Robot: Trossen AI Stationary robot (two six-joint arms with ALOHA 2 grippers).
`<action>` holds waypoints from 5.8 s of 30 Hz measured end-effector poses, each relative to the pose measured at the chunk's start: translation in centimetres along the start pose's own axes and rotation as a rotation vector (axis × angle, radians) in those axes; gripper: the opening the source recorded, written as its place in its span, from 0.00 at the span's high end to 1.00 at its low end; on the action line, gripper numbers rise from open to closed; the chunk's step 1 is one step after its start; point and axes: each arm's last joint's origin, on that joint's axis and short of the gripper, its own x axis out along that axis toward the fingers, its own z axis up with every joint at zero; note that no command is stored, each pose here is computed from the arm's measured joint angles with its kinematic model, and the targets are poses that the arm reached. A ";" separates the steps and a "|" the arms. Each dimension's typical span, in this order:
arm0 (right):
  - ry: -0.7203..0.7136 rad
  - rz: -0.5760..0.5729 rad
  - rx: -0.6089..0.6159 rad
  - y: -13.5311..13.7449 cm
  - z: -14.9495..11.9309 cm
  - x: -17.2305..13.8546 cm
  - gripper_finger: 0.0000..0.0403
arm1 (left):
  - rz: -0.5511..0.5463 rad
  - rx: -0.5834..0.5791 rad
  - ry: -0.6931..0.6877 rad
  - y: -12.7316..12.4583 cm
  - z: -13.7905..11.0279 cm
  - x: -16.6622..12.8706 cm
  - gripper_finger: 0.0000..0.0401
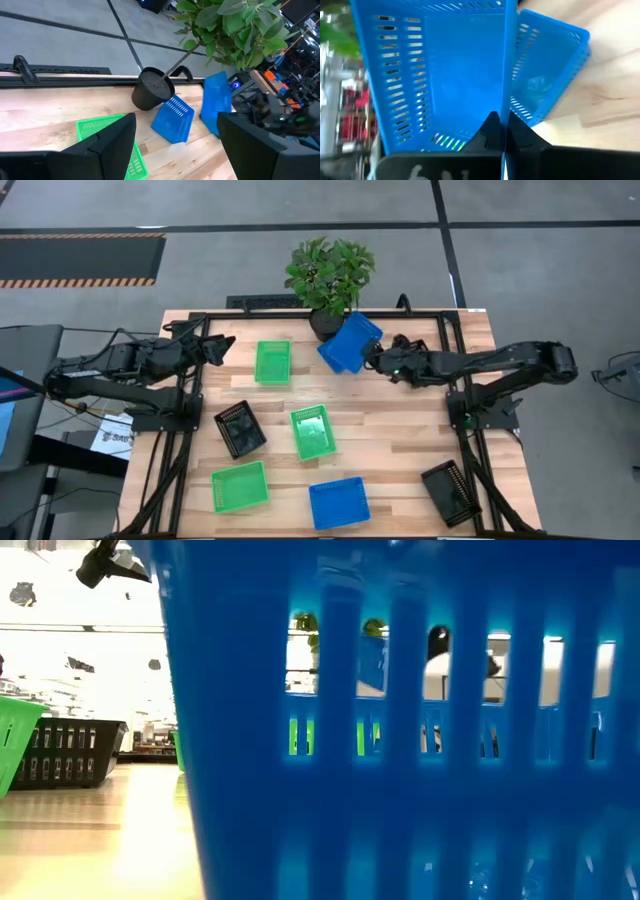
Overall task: Stack baskets by color
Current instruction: Stack the right blue basket on the top blue basket, then stack the bottom right black basket on the top right black basket
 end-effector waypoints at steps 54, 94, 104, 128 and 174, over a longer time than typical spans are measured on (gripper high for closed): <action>-0.095 -0.030 -0.107 -1.2 -0.8 4.4 0.40 | 0.015 0.002 -0.024 0.0 0.1 0.0 0.33; 1.427 -0.441 -1.406 -11.7 -7.3 -15.6 0.39 | 0.015 0.067 0.005 0.1 -0.1 0.0 0.33; 1.432 -0.515 -1.528 -13.6 -9.3 -14.2 0.38 | 0.020 0.070 0.004 0.2 -0.1 0.0 0.33; 1.137 -0.606 -1.179 -11.9 -8.6 -13.5 0.98 | 0.043 0.060 -0.034 0.2 0.0 0.0 0.33; -0.316 -0.672 -0.223 -7.0 4.6 -7.7 0.95 | 0.041 0.020 -0.037 0.2 0.0 0.0 0.33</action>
